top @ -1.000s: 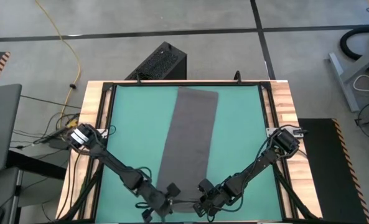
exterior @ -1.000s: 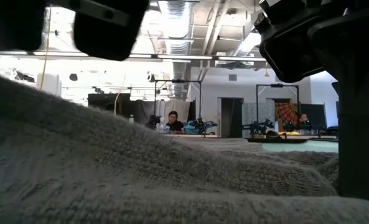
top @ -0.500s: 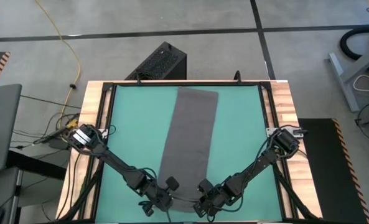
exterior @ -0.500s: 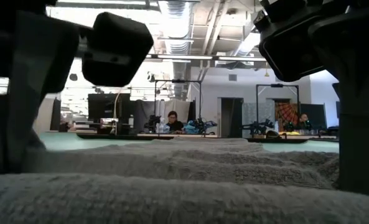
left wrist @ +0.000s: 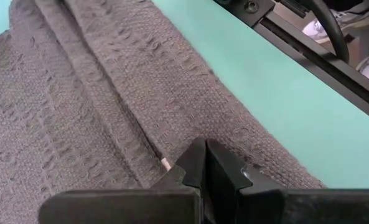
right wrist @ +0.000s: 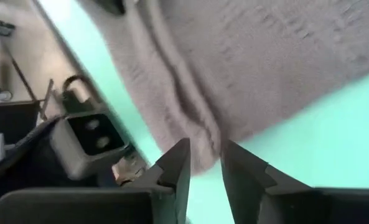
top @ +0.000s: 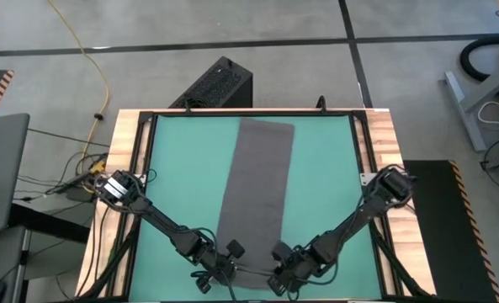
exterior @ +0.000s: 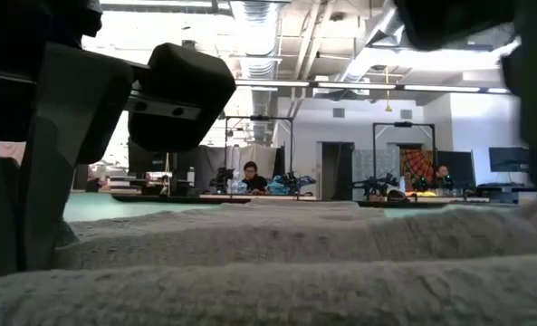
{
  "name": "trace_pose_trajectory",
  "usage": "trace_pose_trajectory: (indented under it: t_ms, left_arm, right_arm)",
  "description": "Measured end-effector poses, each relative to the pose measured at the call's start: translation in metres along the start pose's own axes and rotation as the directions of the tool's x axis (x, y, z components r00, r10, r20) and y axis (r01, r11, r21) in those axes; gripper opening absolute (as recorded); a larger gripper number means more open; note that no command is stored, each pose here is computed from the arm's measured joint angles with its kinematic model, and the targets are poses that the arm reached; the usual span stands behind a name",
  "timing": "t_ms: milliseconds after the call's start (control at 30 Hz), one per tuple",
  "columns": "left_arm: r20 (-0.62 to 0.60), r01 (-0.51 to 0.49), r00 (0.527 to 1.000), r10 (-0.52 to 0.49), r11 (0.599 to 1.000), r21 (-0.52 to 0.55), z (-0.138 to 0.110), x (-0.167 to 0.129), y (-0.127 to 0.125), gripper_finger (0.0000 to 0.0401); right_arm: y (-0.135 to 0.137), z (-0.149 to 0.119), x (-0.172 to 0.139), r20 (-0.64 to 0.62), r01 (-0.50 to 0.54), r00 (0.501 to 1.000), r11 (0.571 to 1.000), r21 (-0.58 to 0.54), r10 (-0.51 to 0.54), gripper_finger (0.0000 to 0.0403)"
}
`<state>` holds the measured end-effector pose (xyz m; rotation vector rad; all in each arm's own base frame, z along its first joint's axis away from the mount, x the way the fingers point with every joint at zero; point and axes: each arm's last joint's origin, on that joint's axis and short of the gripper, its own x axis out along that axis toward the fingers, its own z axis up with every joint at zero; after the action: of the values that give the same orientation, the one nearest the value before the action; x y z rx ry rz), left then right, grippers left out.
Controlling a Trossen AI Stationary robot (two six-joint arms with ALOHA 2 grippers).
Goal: Roll towel
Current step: Roll the gray towel
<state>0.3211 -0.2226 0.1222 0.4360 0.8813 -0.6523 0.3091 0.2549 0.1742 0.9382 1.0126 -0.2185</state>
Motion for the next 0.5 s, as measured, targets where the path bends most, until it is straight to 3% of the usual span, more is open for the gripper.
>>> trace_pose_trajectory:
  t_ms: [167,267,400,500]
  left_arm:
    - [-0.002,0.002,1.0,-0.002,1.0,-0.009,-0.001,0.0,0.004,0.0]
    - [0.002,0.021,1.0,-0.021,1.0,-0.018,-0.002,0.0,0.008,0.0]
    - [0.006,0.045,0.999,-0.045,0.999,-0.029,-0.003,0.0,0.011,0.0]
    - [0.007,0.053,0.999,-0.052,0.998,-0.037,-0.003,0.0,0.012,0.0]
  right_arm:
    - [0.005,-0.01,-0.013,0.023,-0.024,0.999,0.996,-0.088,0.026,0.013]
    - [0.015,-0.02,-0.014,0.095,-0.091,0.988,0.956,-0.279,0.122,0.0137]
    - [0.023,-0.036,-0.001,0.211,-0.059,0.95,0.797,-0.6,0.229,0.0147]
    - [0.024,-0.045,0.008,0.251,0.015,0.936,0.686,-0.728,0.246,0.0157]
